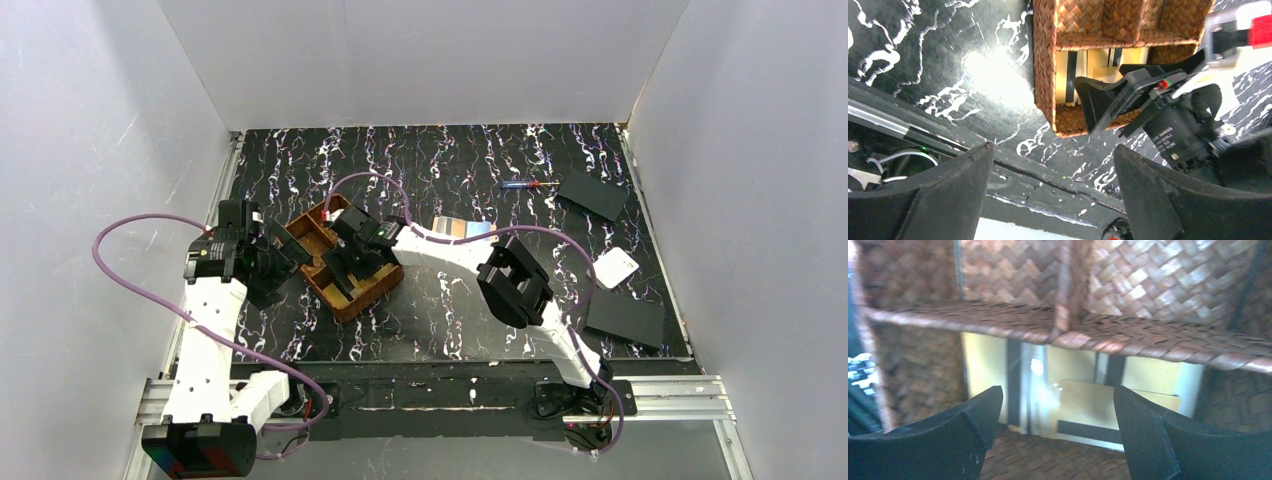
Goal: Put the credit cards into the card holder
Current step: Pick up the credit card from the storage box.
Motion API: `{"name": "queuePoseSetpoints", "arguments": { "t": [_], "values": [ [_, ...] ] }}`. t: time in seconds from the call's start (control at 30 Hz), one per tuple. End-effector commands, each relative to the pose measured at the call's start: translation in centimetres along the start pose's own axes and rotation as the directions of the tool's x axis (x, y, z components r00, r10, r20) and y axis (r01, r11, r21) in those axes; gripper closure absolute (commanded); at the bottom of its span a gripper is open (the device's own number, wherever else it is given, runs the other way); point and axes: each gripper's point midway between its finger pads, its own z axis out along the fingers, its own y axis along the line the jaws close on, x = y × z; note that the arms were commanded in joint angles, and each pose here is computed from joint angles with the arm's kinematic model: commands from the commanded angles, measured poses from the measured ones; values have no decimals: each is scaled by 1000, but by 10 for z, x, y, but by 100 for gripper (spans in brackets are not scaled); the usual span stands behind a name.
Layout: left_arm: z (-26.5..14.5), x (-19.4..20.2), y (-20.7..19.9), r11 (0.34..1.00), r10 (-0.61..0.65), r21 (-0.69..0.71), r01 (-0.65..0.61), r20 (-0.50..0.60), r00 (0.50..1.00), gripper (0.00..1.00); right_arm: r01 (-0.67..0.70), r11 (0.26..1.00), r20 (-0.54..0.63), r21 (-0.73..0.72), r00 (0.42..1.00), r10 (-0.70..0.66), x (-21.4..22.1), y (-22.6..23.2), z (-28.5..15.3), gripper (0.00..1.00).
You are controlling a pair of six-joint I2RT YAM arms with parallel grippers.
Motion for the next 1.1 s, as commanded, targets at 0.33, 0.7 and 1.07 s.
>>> {"name": "queuePoseSetpoints", "arguments": {
  "t": [0.33,0.7,1.07],
  "values": [
    [62,-5,-17,951,-310,-46,307,-200,929,35,-254,868,40,-426,953,299,-44,44,-33,28],
    [99,-8,-6,964,-263,-87,250,-220,939,41,-247,862,40,-443,955,294,-40,41,-23,36],
    [115,-4,-11,965,-263,-80,251,-268,927,42,-258,860,8,-440,957,291,-29,39,-5,38]
  ]
}}
